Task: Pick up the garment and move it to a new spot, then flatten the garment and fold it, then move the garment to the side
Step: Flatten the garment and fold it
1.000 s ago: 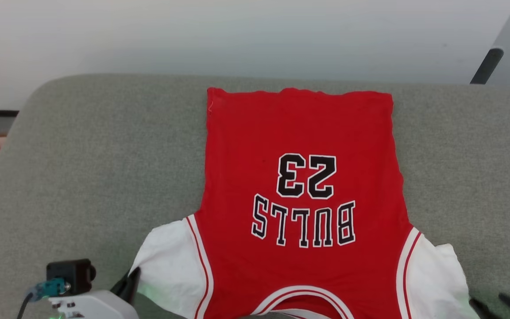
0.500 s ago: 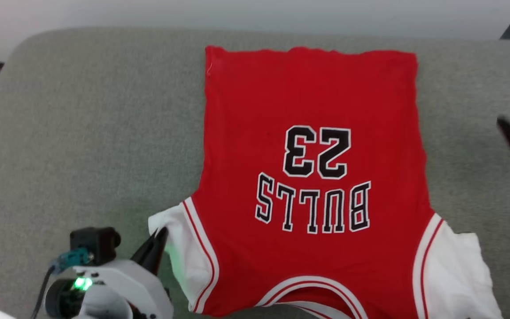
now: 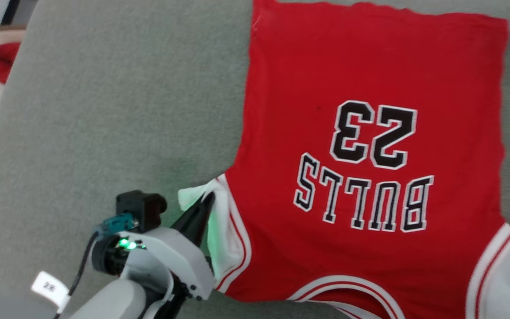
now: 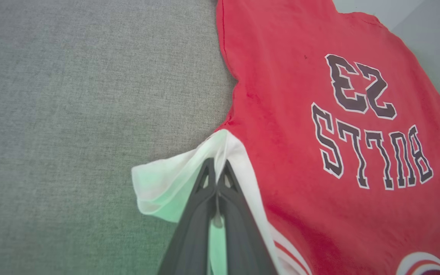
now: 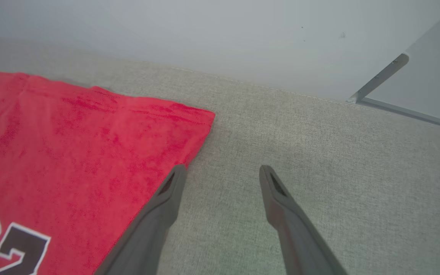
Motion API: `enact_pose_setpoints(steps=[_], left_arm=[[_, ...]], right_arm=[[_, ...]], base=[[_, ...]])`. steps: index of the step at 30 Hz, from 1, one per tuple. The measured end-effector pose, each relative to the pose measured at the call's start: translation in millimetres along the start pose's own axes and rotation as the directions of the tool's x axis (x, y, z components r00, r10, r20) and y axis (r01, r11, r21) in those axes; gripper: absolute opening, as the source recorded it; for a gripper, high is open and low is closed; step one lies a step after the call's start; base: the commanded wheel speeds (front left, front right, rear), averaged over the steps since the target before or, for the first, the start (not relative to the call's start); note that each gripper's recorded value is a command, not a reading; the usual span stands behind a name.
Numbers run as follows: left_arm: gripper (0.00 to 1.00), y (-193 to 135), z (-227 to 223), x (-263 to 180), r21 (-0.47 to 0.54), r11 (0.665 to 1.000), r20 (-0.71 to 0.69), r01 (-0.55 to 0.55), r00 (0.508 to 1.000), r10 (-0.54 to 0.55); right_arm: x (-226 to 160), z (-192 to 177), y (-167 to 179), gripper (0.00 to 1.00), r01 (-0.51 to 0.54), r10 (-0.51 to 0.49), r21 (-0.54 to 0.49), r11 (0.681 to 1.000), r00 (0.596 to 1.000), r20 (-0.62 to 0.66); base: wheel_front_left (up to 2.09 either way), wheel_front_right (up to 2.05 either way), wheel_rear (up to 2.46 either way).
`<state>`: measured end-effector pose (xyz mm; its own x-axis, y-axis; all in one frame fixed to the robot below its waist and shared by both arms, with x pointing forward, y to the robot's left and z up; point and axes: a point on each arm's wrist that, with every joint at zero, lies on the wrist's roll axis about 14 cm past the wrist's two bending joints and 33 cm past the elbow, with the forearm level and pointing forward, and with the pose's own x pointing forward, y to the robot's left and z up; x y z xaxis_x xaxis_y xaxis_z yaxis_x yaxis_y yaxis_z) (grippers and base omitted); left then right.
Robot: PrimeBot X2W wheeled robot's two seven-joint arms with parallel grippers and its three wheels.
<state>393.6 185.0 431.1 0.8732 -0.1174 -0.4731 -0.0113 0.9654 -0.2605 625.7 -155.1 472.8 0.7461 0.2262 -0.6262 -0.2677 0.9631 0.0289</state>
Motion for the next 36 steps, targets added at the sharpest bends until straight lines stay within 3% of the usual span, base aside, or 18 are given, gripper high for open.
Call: enact_pose_setpoints(steps=[16,17,18,27,36], left_arm=[[0.0,24.1,-29.0,5.2,-0.044,0.996,-0.064,-0.073,0.995,0.07],[0.0,25.6,-30.6,5.0,-0.046,0.996,-0.067,-0.077,0.995,0.074],[0.0,27.0,-31.4,4.7,-0.049,0.996,-0.068,-0.081,0.995,0.078],[0.0,30.5,-34.0,5.3,-0.061,0.994,-0.068,-0.09,0.994,0.086],[0.0,36.5,-27.8,3.0,-0.047,0.994,-0.046,-0.099,0.994,0.097]], right_arm=[[95.7,-44.0,26.0,1.0,-0.014,0.039,0.086,0.996,0.953,-0.3],[98.1,-45.8,26.3,0.38,-0.01,0.035,0.081,0.997,0.947,-0.318],[99.9,-47.0,27.1,0.0,-0.007,0.032,0.075,0.997,0.943,-0.333],[102.3,-45.6,36.1,0.0,-0.012,0.045,0.099,0.995,0.939,-0.341],[77.2,-35.5,53.4,0.0,-0.063,0.074,0.048,0.997,0.949,-0.307]], base=[[0.0,0.0,0.0],[0.0,0.0,0.0],[0.0,0.0,0.0],[0.0,0.0,0.0],[0.0,0.0,0.0]])
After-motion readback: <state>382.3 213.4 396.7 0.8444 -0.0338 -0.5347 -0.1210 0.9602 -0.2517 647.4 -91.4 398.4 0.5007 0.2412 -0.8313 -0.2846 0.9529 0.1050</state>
